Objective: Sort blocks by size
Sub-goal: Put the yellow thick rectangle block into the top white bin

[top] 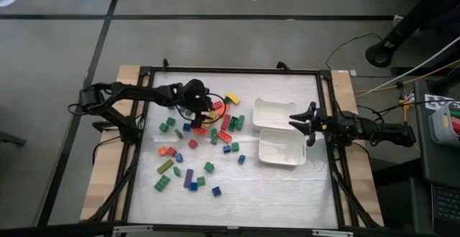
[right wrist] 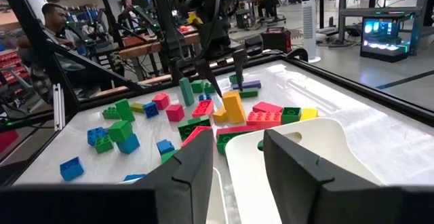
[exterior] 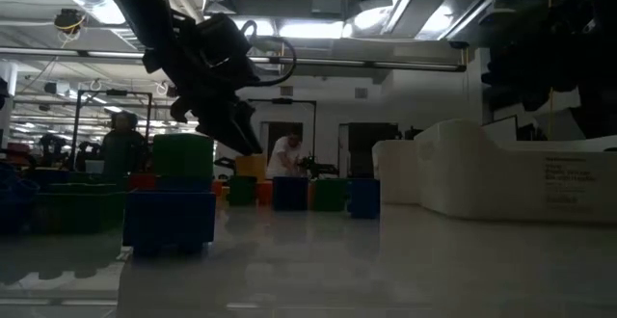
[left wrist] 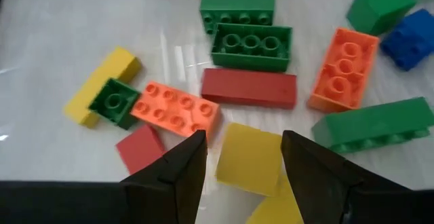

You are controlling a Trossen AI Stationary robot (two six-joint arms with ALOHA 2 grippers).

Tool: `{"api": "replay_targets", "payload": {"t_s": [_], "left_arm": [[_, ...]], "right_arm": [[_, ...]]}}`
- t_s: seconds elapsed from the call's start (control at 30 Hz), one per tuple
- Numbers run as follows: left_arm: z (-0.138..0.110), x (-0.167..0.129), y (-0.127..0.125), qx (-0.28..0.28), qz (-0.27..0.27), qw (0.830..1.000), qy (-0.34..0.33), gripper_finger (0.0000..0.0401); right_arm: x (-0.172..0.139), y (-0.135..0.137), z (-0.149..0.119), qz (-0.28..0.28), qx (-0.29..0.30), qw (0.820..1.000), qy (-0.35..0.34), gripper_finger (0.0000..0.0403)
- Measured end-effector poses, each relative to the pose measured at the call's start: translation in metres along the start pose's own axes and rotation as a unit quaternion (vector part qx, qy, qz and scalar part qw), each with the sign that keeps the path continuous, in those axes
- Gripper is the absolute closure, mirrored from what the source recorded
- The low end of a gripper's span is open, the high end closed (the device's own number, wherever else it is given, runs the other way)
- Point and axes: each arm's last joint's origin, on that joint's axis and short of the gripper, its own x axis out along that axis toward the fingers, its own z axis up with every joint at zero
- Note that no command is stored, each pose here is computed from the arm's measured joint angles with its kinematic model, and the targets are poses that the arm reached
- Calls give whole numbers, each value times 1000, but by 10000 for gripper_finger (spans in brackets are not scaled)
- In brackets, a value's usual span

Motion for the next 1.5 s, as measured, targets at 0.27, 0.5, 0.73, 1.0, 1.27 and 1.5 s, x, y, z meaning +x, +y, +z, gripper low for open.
{"api": "replay_targets", "payload": {"t_s": [0.27,0.5,0.73,1.0,1.27,1.5], "left_arm": [[0,0,0,0,-3,1000,-2,221],[-3,7,0,-2,-5,1000,8,221],[-16,29,0,-11,-16,999,39,221],[-21,36,0,-14,-22,998,49,271],[-9,30,3,-7,2,1000,10,285],[29,24,15,-31,30,997,-63,281]], "right_arm": [[0,0,0,0,0,1000,1,272],[0,0,0,0,0,1000,1,272],[0,0,0,0,0,1000,0,271],[0,0,0,0,0,1000,1,271],[0,0,-1,-1,-1,1000,4,272],[0,0,-1,-1,-1,1000,5,271]]}}
